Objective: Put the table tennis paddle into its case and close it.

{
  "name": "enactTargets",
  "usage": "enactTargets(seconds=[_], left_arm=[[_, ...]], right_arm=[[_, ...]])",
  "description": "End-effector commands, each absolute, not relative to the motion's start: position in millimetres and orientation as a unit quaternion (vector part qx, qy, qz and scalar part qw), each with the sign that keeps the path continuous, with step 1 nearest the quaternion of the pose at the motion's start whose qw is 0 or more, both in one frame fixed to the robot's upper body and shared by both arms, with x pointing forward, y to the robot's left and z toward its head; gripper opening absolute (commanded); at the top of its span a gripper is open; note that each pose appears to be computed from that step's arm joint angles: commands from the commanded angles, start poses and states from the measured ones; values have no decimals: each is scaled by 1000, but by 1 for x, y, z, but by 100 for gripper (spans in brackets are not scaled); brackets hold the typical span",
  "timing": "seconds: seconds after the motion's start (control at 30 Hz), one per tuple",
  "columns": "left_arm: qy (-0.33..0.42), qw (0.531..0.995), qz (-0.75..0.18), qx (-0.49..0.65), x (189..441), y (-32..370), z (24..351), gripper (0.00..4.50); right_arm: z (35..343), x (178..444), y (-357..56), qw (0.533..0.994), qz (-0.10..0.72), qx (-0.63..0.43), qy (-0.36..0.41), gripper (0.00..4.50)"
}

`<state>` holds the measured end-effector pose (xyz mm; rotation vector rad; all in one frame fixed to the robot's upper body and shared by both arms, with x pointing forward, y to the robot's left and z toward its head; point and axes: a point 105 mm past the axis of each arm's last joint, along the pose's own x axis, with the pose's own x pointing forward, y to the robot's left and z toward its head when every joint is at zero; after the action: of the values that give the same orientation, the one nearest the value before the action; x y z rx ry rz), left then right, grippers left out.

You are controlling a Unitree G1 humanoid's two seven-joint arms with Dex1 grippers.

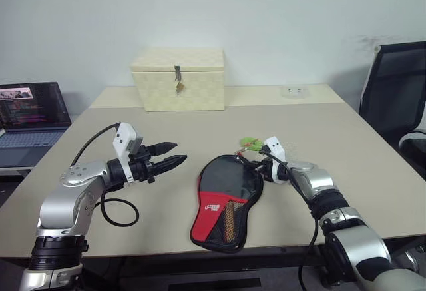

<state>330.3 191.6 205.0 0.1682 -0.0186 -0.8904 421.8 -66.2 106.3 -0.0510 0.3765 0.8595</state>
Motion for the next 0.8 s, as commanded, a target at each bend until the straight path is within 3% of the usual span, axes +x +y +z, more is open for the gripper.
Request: enactTargets(seconds=[0.03, 0.4, 0.8], left_arm=[[-30, 892, -441, 96, 326, 185, 219, 280], [-29, 891, -443, 97, 327, 180, 218, 280], [-31, 893, -438, 98, 333, 180, 216, 280]], right_arm=[[122, 420, -39, 874, 459, -44, 154, 6], [130, 420, -5, 851, 497, -105, 136, 6], [124, 433, -29, 879, 437, -105, 159, 6]])
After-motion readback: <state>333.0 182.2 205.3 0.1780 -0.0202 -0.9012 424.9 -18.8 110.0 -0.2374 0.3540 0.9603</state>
